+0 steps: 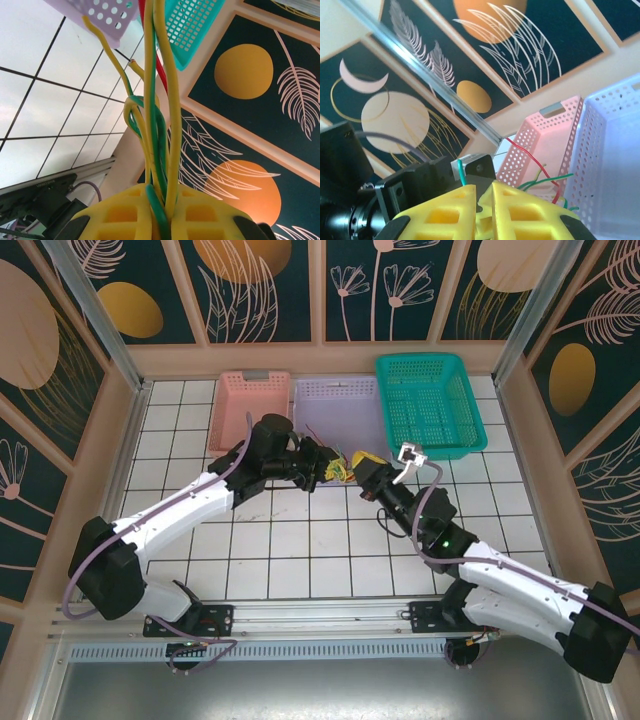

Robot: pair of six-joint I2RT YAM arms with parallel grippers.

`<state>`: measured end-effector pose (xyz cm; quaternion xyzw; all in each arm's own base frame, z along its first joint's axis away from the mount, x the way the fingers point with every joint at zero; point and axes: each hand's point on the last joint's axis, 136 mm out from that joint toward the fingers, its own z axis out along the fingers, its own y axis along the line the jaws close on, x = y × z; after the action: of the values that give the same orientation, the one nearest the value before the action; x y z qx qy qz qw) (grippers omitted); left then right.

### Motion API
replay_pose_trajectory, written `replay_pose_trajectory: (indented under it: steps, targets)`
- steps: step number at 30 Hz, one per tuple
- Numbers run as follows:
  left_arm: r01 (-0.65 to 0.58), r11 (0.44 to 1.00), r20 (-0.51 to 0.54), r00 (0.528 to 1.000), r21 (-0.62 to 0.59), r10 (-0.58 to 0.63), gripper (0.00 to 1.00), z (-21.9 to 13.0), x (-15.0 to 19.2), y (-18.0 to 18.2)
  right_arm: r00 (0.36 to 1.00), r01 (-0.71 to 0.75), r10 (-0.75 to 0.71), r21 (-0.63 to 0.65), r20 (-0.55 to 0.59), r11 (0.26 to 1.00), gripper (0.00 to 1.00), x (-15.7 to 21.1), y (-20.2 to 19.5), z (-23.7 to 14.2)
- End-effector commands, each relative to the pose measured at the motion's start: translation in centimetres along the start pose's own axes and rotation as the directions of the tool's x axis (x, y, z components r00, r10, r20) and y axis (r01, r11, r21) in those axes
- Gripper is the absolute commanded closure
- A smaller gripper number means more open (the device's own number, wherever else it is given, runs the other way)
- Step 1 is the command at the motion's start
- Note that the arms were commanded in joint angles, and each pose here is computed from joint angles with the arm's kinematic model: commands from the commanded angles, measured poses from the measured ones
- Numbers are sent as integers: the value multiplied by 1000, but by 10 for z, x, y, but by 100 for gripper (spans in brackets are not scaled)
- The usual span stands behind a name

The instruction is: Untangle the cables

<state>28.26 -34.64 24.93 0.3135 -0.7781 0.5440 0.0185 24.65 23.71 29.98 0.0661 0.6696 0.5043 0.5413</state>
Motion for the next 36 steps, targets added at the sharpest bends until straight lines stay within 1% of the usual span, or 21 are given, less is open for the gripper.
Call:
replay_pose_trajectory:
  steps: [1, 4, 6, 8, 9, 10, 11, 12, 15, 18, 20, 22, 24, 26, 28, 30, 34, 36]
  targets:
    - [-83, 949, 295, 956, 305, -12, 100, -37, -67, -90, 942, -269, 282, 96, -184, 958, 100, 58, -21, -4]
    - [-133, 953, 323, 945, 271, 41, 100, -39, -67, -93, 924, -313, 332, 123, -190, 942, 100, 59, -20, -1]
    - [-170, 957, 342, 936, 235, 83, 100, -41, -67, -93, 938, -275, 297, 136, -177, 952, 94, 50, -17, -1]
    - [-207, 958, 345, 930, 197, 130, 100, -42, -65, -92, 963, -175, 205, 171, -177, 970, 80, 39, -16, -1]
    - [-231, 959, 348, 923, 167, 161, 100, -42, -64, -91, 973, -104, 142, 201, -181, 974, 68, 31, -15, -1]
    - [-255, 958, 353, 915, 131, 195, 100, -43, -64, -88, 979, -28, 73, 228, -191, 973, 58, 21, -14, -1]
    - [-273, 957, 357, 908, 102, 221, 100, -44, -63, -87, 980, 31, 18, 242, -197, 970, 50, 10, -9, 0]
    - [-296, 953, 364, 897, 69, 252, 100, -47, -64, -84, 975, 110, -51, 268, -218, 957, 44, 1, -8, -2]
    - [-346, 938, 393, 861, -12, 323, 100, -54, -68, -73, 929, 313, -236, 264, -286, 912, 37, -19, 5, -4]
    - [-382, 922, 397, 839, -60, 373, 100, -56, -70, -67, 843, 475, -378, 200, -383, 857, 33, -18, 15, -3]
    - [-397, 915, 395, 832, -68, 390, 100, -56, -69, -67, 781, 552, -452, 136, -430, 823, 23, -11, 19, 1]
    - [-415, 907, 394, 824, -69, 407, 100, -56, -68, -69, 746, 600, -496, 125, -445, 790, 20, -8, 16, 11]
    - [-431, 899, 391, 817, -73, 424, 100, -57, -67, -72, 735, 621, -521, 122, -434, 774, 18, -7, 15, 23]
    - [-441, 894, 383, 814, -85, 438, 100, -55, -66, -72, 742, 624, -532, 129, -408, 771, 17, -8, 18, 40]
    - [-449, 888, 373, 812, -94, 450, 100, -54, -63, -72, 741, 631, -537, 143, -404, 763, 17, -9, 20, 57]
    - [-457, 884, 363, 810, -102, 461, 100, -52, -61, -73, 721, 657, -550, 162, -423, 736, 17, -7, 17, 71]
    - [-475, 871, 355, 798, -126, 487, 100, -50, -58, -73, 681, 707, -604, 156, -415, 690, 17, -11, 18, 80]
    - [-495, 858, 351, 786, -138, 509, 100, -50, -57, -76, 673, 708, -612, 121, -414, 696, 13, -13, 20, 78]
